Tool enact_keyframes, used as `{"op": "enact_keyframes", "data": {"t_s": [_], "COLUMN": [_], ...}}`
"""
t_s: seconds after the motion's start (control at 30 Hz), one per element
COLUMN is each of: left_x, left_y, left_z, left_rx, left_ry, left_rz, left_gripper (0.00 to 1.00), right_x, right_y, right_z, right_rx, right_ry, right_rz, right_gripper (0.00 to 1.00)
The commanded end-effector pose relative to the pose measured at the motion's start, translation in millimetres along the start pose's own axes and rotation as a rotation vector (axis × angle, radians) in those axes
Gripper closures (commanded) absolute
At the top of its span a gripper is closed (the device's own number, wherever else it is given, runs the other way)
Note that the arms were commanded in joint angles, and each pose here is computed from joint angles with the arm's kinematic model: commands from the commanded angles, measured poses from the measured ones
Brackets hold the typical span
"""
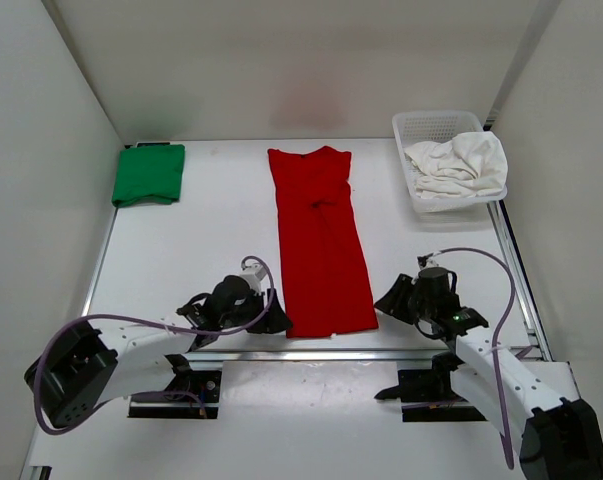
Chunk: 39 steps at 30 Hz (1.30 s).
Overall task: Fold and stack the t-shirts
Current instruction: Grab the bottom of the folded rectangular tshirt with both arms
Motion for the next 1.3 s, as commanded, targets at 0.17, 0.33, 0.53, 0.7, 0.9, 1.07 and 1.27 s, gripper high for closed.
{"op": "enact_keyframes", "data": {"t_s": [0.17,0.33,0.53,0.7,0.9,1.07,1.27], "left_x": [5.0,7.3,3.2,11.0,22.5,13.7,-31.1], "left_y": [-7.6,-8.0,-12.2,-2.1,29.3,42.6,49.1], "left_z": [-22.9,-29.9,-28.9,-28.7,-44.3,-47.0,49.2], "left_rx": [0.076,0.113,0.134,0.127,0.152,0.145,-0.09], "left_ry": [0.014,0.02,0.016,0.05,0.102,0.157,0.062], "left_rz": [0.046,0.057,0.057,0.066,0.06,0.027,0.003], "left_gripper": [0.39,0.51,0.75,1.0,1.0,1.0,1.0], "right_x": [-0.8,6.2,7.7,21.2,46.7,62.7,67.3], "right_y": [3.2,2.2,3.2,10.0,28.7,36.3,29.8], "right_z": [-30.2,-38.4,-41.3,-49.8,-69.8,-50.0,47.4], "right_rx": [0.108,0.134,0.147,0.214,0.299,0.252,0.021], "right_ry": [-0.029,-0.016,-0.011,0.031,0.069,0.1,0.154], "right_rz": [0.035,0.062,0.079,0.096,0.166,0.18,0.215], "right_gripper": [0.65,0.76,0.94,1.0,1.0,1.0,1.0]}}
Point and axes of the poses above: each gripper's point midway between its finger pads, its own y axis back along the fingers, its own x axis along the line the jaws close on, z = x × y, the point moved 6 cm from there along y, back along the fingers, and after that the axes turned 11 degrees about y, right-handed, at the moved point
